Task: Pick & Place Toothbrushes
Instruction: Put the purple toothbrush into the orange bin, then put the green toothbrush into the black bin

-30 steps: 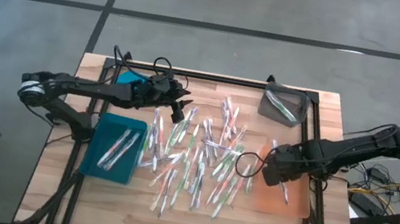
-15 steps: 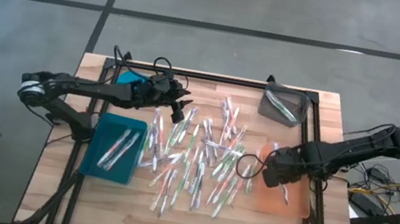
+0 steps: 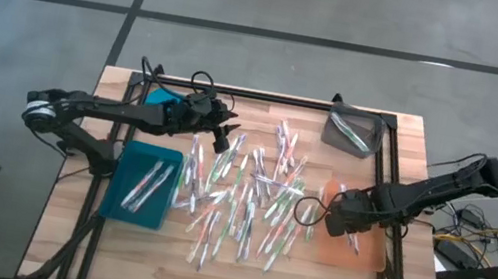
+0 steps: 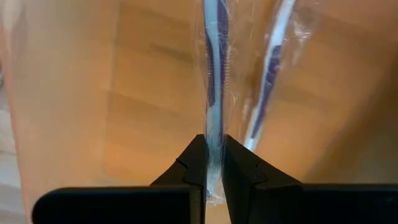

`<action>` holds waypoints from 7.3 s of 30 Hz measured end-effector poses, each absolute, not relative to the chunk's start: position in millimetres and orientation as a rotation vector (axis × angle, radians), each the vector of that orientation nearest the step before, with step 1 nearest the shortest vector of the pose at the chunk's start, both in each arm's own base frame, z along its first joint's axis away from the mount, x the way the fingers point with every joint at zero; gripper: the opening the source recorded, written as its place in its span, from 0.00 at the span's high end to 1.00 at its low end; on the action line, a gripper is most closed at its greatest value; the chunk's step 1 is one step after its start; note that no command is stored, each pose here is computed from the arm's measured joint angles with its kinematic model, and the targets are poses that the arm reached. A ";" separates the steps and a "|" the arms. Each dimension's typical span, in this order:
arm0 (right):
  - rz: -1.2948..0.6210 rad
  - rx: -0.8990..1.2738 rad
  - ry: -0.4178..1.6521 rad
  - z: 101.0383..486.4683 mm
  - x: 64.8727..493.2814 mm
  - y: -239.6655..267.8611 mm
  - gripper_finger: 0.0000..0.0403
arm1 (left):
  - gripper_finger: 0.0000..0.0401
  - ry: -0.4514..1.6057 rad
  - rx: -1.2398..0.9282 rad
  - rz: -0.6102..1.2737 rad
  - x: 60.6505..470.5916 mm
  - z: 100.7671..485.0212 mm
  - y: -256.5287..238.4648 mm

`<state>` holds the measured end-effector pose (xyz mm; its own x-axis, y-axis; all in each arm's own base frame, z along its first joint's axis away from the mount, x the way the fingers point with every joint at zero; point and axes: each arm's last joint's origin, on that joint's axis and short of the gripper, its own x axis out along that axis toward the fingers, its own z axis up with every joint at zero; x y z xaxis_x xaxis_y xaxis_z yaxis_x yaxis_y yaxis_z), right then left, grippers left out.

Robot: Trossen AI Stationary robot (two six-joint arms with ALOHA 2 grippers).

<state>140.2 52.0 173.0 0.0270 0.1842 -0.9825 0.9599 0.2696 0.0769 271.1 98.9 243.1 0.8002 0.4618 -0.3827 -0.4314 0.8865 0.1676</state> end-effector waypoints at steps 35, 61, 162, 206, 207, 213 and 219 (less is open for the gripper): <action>-0.784 1.222 1.481 156.9 136.8 53.9 0.63 | 0.63 0.415 0.075 0.481 271.5 244.4 99.1; -0.487 1.197 1.336 232.5 168.6 63.8 0.75 | 0.63 0.384 0.078 0.483 272.6 247.2 99.5; 0.249 -0.302 1.395 198.2 319.0 32.8 0.80 | 0.63 0.379 0.044 0.489 272.6 246.9 99.3; 0.219 -0.378 1.370 141.0 296.7 22.6 0.83 | 0.63 0.384 0.044 0.487 272.5 246.4 99.0; 0.219 -0.377 1.370 141.0 296.7 22.6 0.85 | 0.63 0.384 0.044 0.488 272.5 246.4 99.0; 0.220 -0.377 1.369 141.0 296.7 22.7 0.94 | 0.63 0.384 0.044 0.488 272.5 246.3 99.0; 0.222 -0.380 1.371 141.0 296.5 22.6 0.95 | 0.63 0.384 0.044 0.488 272.5 246.4 99.1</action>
